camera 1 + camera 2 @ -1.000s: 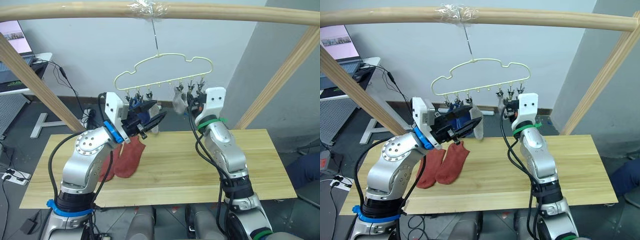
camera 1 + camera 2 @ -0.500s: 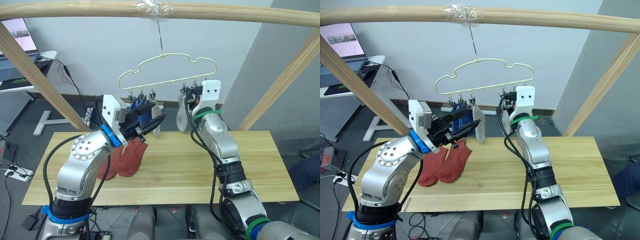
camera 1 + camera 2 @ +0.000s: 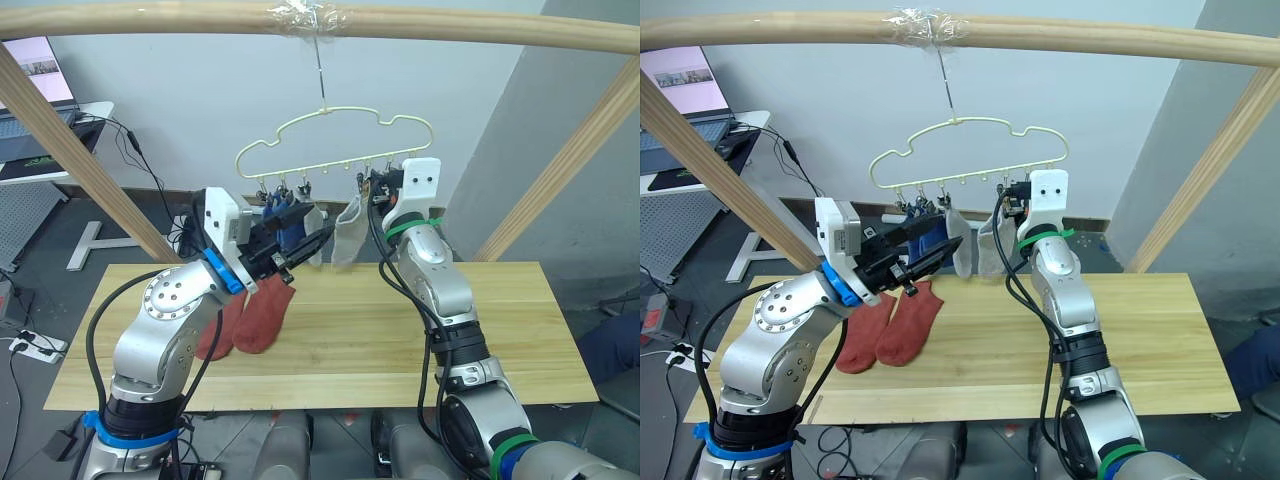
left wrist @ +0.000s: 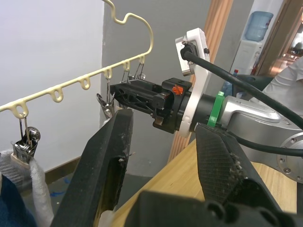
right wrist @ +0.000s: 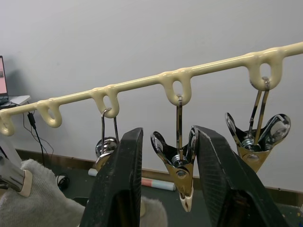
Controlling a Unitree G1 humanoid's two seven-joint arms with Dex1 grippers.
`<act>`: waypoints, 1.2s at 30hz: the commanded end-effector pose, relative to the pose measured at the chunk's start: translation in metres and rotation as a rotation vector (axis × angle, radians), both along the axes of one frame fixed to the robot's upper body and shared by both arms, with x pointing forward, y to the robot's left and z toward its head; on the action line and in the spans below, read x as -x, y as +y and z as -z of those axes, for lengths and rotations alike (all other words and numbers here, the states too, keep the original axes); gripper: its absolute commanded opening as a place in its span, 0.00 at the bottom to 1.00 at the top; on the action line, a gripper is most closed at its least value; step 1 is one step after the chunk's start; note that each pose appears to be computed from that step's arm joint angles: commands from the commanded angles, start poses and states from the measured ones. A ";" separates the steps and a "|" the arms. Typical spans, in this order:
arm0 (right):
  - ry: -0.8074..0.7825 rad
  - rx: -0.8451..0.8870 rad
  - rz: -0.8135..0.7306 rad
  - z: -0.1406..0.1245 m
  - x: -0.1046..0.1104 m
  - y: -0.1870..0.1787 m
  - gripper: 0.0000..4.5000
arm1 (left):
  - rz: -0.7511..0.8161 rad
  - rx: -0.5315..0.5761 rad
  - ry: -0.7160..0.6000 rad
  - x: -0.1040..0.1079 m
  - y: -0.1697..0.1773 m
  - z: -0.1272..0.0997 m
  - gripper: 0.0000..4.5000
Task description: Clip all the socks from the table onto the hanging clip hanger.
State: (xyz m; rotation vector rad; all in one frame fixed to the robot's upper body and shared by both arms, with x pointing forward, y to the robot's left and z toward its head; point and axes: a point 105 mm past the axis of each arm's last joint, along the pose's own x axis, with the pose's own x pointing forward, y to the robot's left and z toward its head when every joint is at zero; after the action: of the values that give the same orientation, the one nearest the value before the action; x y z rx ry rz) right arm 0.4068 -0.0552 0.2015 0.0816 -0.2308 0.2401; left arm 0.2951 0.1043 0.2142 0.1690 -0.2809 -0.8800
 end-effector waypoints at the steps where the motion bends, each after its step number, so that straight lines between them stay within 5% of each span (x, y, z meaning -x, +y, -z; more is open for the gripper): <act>1: -0.076 -0.005 -0.014 -0.020 0.002 0.003 0.19 | 0.010 0.015 -0.061 0.005 -0.002 -0.015 0.53; 5: -0.086 0.010 -0.008 -0.021 0.001 0.001 0.00 | 0.012 0.019 -0.052 0.008 -0.003 -0.012 0.53; 10: -0.094 0.031 -0.012 -0.023 0.003 -0.004 0.00 | -0.013 0.003 -0.015 0.008 -0.003 0.000 0.53; 16: -0.070 0.181 -0.129 -0.020 0.008 -0.012 0.00 | -0.309 -0.181 0.158 -0.015 0.045 0.077 0.53; 24: 0.024 0.155 -0.213 -0.032 0.017 -0.028 0.00 | -0.576 -0.286 0.414 -0.036 0.099 0.165 0.98; 36: 0.187 0.029 -0.305 -0.046 0.031 -0.025 0.00 | -0.483 -0.400 0.616 -0.059 0.083 0.231 0.99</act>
State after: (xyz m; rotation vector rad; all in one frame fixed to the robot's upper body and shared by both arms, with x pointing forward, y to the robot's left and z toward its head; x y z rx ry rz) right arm 0.3828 -0.0804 0.2255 0.0909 0.0337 0.5250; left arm 0.3587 0.1806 -0.0040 0.2863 0.4507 -0.4658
